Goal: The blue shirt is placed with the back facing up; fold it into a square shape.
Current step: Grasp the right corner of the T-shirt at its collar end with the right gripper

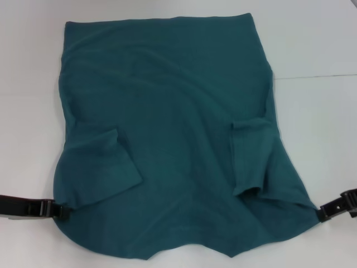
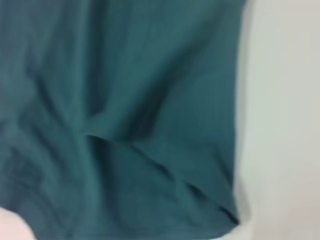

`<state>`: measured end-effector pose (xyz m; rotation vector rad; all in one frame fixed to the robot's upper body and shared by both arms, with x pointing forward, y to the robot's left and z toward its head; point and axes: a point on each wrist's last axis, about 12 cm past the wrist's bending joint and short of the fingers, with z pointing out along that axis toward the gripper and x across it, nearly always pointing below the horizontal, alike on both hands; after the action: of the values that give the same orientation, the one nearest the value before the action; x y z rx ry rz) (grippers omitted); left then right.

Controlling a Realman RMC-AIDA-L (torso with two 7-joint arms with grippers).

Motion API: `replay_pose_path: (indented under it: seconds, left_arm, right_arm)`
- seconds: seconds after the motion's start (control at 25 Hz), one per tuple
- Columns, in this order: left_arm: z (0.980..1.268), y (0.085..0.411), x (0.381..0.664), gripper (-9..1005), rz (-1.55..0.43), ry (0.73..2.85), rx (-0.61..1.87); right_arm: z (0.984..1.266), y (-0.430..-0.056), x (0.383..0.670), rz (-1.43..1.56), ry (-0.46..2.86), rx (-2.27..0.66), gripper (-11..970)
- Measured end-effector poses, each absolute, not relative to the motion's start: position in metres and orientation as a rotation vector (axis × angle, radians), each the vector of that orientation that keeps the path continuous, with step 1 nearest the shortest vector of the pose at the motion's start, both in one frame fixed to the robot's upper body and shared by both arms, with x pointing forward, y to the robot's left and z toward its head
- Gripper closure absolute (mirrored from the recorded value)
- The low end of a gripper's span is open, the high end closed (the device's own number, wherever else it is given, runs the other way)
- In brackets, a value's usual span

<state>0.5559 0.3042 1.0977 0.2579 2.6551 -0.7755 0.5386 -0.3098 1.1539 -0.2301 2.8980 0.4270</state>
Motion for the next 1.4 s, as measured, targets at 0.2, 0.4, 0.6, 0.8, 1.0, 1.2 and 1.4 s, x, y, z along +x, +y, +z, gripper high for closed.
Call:
replay_pose_path:
  seconds: [0.2,0.4,0.6,0.8,1.0,1.2,1.4]
  left_arm:
    - [1.097,0.304,0.556,932,-0.776,2.655,0.260]
    - [1.096,0.303,0.555,932,-0.778,2.658,0.260]
    - [1.094,0.304,0.553,932,-0.780,2.662,0.255]
    - [1.094,0.304,0.553,932,-0.778,2.659,0.255]
    - [1.094,0.304,0.554,931,-0.775,2.658,0.253]
    - [1.094,0.305,0.554,931,-0.774,2.658,0.253]
    - [1.095,0.305,0.554,931,-0.775,2.659,0.255]
  right_arm:
    - [1.142,-0.313,0.540,0.403,2.909,-0.196,103]
    - [1.135,-0.309,0.545,0.382,2.904,-0.220,123]
    - [1.133,-0.302,0.550,0.372,2.905,-0.250,149]
    - [1.130,-0.293,0.553,0.354,2.912,-0.281,311]
    - [1.126,-0.290,0.557,0.334,2.922,-0.289,310]
    - [1.122,-0.285,0.560,0.317,2.928,-0.308,312]
    - [1.122,-0.281,0.564,0.311,2.923,-0.328,314]
